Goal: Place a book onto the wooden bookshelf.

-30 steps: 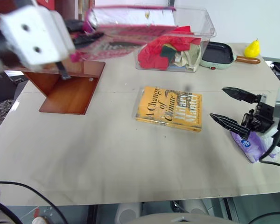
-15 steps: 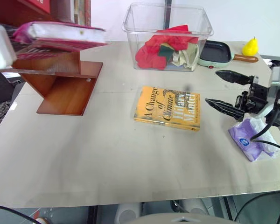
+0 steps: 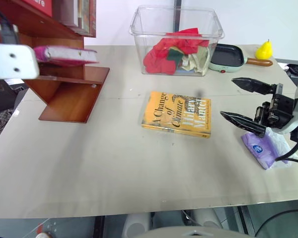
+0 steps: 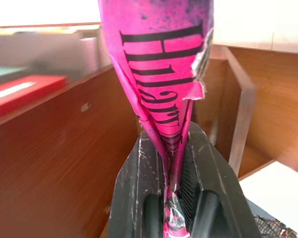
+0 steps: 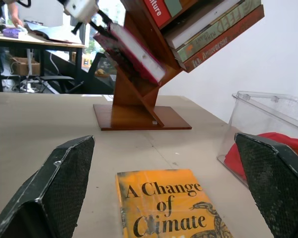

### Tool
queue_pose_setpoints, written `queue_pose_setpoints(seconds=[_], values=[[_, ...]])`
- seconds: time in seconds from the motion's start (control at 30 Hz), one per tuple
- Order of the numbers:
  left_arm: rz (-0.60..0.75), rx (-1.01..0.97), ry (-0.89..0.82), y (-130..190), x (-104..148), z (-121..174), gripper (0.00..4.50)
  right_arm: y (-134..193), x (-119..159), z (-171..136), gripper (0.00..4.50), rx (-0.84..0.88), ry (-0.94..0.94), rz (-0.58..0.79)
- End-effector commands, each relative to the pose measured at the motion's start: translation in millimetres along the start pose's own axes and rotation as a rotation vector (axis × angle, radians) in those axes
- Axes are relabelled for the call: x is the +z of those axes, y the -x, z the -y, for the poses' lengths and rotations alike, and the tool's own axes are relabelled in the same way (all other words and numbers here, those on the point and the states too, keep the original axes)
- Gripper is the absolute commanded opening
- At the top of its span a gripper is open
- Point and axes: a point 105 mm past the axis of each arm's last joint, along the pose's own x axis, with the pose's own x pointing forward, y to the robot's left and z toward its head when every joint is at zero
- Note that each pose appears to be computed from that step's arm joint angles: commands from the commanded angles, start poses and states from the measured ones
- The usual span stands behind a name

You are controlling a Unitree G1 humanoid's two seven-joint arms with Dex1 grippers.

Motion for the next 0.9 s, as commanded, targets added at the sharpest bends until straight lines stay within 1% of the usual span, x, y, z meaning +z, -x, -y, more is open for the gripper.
queue_pose_setpoints(seconds=[0.03,0.1,0.17,0.23,0.3,0.4,0.43,0.47,0.5,0.53,0.6,0.63,0.67,0.7,0.83,0.9], values=[[-0.006,-0.013,-0.008,-10,-6,2,0.02,2,11,-2,4.5,-0.007,0.033,0.026],[0.018,-0.016,-0.006,-19,-6,6,0.02,2,9,-3,4.5,-0.009,0.031,0.016],[0.008,-0.036,-0.027,-26,-13,13,0.02,2,9,-3,4.5,-0.011,0.03,0.016],[0.041,-0.024,-0.025,-31,-12,14,0.02,4,8,-2,4.5,-0.013,0.029,0.016],[0.058,-0.046,-0.043,-35,-14,22,0.02,8,7,-2,4.5,-0.017,0.025,0.015],[0.072,-0.066,-0.023,-36,-20,30,0.02,13,4,-3,4.5,-0.023,0.02,0.006],[0.089,-0.063,0.027,-35,-20,30,0.02,14,4,-3,4.5,-0.024,0.019,0.004],[0.096,-0.062,0.048,-34,-21,30,0.94,15,4,-3,4.5,-0.024,0.018,0.001],[0.115,-0.045,0.068,-33,-20,28,1.28,15,5,-3,4.5,-0.024,0.018,-0.002],[0.135,-0.024,0.084,-31,-18,25,1.72,16,5,-4,4.5,-0.024,0.018,-0.005],[0.141,0.016,0.086,-26,-19,23,2.79,18,6,-5,4.5,-0.023,0.015,-0.009],[0.142,0.031,0.088,-23,-19,23,3.18,19,6,-5,4.5,-0.024,0.014,-0.01],[0.161,0.043,0.101,-19,-18,25,3.66,20,6,-5,4.5,-0.025,0.014,-0.011],[0.211,0.083,0.127,-12,-13,24,4.12,19,7,-5,4.5,-0.026,0.013,-0.008],[0.352,0.162,0.235,13,6,26,4.12,17,9,-6,4.5,-0.023,0.008,0.002],[0.429,0.19,0.294,26,20,27,4.12,14,9,-6,4.5,-0.011,0.003,0.007]])
